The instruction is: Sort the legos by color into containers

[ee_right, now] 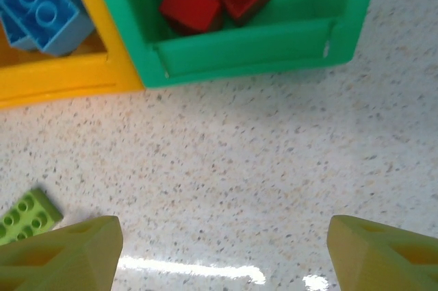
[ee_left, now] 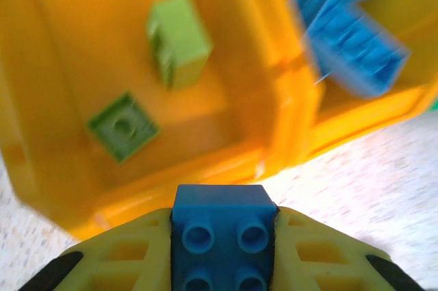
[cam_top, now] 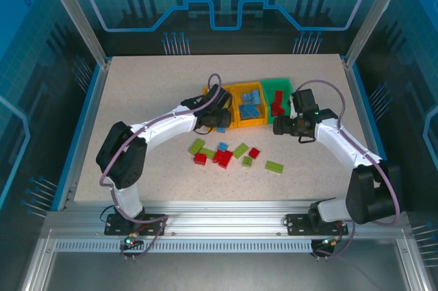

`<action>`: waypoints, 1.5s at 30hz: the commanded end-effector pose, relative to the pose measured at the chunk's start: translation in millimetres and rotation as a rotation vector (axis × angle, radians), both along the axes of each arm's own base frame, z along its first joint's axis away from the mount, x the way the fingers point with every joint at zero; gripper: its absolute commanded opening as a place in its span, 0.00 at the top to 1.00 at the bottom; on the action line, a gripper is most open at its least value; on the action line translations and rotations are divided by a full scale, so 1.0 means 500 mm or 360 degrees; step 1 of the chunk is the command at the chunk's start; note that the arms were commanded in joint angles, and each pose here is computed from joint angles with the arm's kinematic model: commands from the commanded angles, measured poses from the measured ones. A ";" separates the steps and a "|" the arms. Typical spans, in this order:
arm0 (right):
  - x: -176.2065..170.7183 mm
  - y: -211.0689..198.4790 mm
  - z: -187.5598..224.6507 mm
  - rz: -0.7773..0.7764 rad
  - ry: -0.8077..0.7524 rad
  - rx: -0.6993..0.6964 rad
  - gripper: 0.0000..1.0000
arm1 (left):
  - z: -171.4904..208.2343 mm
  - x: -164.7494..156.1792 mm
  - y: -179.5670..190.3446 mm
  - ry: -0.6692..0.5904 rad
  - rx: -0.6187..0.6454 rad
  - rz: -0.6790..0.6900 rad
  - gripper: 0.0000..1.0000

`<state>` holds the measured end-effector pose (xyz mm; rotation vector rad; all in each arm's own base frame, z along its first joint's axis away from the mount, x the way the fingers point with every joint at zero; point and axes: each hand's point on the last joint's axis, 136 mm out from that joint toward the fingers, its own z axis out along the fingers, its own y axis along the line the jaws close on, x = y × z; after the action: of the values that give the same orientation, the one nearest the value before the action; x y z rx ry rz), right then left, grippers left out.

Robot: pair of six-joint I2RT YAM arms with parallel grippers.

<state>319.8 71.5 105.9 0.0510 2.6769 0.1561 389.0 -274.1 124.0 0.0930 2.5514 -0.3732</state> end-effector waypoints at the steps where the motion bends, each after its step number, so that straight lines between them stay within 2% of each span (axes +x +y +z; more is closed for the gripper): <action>1: -0.020 0.036 0.001 0.0046 -0.0013 0.0067 0.20 | 0.077 0.035 -0.043 -0.0096 -0.0139 -0.0057 0.74; 7: -0.073 0.105 -0.040 0.0233 0.0071 0.0094 0.21 | 0.106 0.109 -0.120 -0.0149 -0.0212 -0.0162 0.73; 12: -0.103 0.169 -0.068 0.0409 0.0133 0.0162 0.23 | 0.080 0.159 -0.174 -0.0100 -0.0237 -0.0216 0.73; 20: -0.109 0.208 -0.092 0.0549 0.0172 0.0104 0.22 | 0.019 0.216 -0.166 -0.0022 -0.0229 -0.0131 0.71; 27: -0.113 0.215 -0.128 0.0492 0.0304 0.0087 0.22 | 0.021 0.221 -0.167 -0.0010 -0.0281 -0.0108 0.54; 31: -0.114 0.224 -0.133 0.0435 0.0323 0.0128 0.22 | 0.045 0.212 -0.168 -0.0036 -0.0350 -0.0101 0.29; 36: -0.112 0.240 -0.135 0.0429 0.0318 0.0166 0.22 | 0.080 0.184 -0.168 -0.0075 -0.0473 -0.0107 0.13; 38: -0.116 0.240 -0.146 0.0445 0.0343 0.0146 0.22 | 0.093 0.171 -0.164 -0.0093 -0.0505 -0.0108 0.01; 45: -0.093 0.237 -0.158 0.0416 0.0354 0.0072 0.33 | 0.121 0.121 -0.123 -0.0143 -0.0502 -0.0095 0.01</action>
<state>271.5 185.8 26.3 -0.2735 2.8919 0.3287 457.6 -335.6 154.4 0.0636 2.4454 -0.7182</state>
